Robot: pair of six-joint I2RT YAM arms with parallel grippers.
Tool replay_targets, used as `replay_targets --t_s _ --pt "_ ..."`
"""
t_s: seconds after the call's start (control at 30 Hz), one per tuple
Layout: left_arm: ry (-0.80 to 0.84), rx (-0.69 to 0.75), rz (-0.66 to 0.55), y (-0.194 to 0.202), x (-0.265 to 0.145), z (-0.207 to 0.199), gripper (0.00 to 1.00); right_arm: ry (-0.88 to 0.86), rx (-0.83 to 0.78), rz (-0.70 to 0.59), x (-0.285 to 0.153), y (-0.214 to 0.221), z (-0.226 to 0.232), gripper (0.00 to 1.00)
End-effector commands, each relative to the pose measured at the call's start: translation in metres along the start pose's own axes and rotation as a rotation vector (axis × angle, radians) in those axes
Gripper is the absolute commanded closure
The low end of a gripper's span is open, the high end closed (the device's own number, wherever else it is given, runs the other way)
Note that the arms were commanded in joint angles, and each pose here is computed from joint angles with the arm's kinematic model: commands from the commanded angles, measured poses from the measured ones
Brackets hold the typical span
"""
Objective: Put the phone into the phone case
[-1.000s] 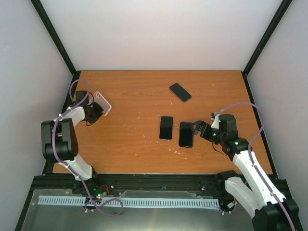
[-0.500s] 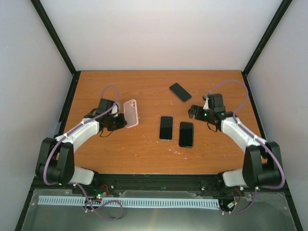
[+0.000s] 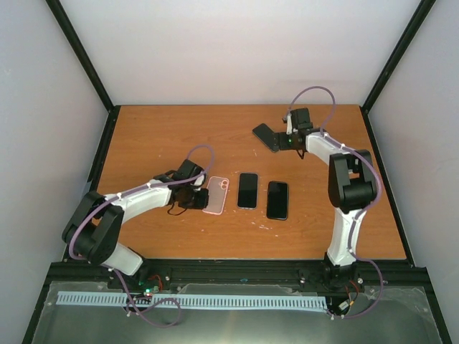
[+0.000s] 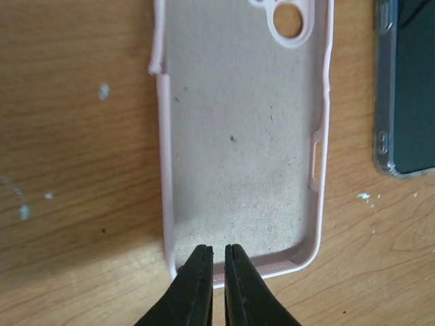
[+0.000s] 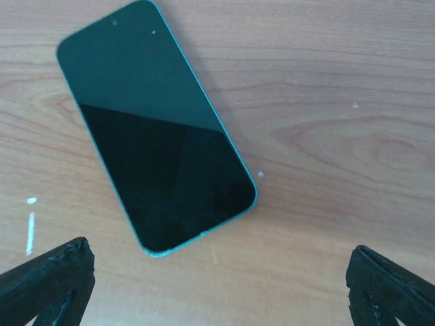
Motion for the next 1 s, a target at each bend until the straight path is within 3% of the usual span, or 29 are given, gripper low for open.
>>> replay_targets --t_s 0.0,0.2,0.33,0.47,0.57,0.77,0.97 --pt "-0.019 0.024 0.013 -0.001 0.003 -0.009 0.93 0.003 -0.098 0.059 0.024 -0.004 0.002 0.02" --pt "0.007 -0.016 -0.034 -0.006 -0.007 -0.014 0.75 -0.034 -0.131 0.085 0.051 -0.016 0.011 0.03" --pt "0.066 -0.042 -0.069 -0.012 -0.017 -0.019 0.43 -0.058 -0.16 0.092 0.064 -0.02 0.019 0.05" --pt "0.136 -0.104 -0.093 -0.016 -0.022 -0.009 0.25 -0.065 -0.179 0.109 0.076 -0.019 0.024 0.05" --pt "0.197 -0.147 -0.105 -0.02 -0.024 0.002 0.22 -0.055 -0.195 0.122 0.082 -0.021 0.023 0.01" --pt "0.171 -0.152 -0.111 -0.024 -0.021 0.01 0.18 -0.035 -0.213 0.167 0.09 -0.015 0.019 0.0" --pt "0.177 -0.187 -0.086 -0.018 -0.011 0.02 0.15 -0.044 -0.263 0.22 0.094 -0.002 0.031 0.12"
Point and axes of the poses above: each gripper's point midway between its finger pads, its own x axis out along the fingers, its own z axis along the line the jaws close on, y = z × x, the point moved 6 cm from there along -x, back along the fingers
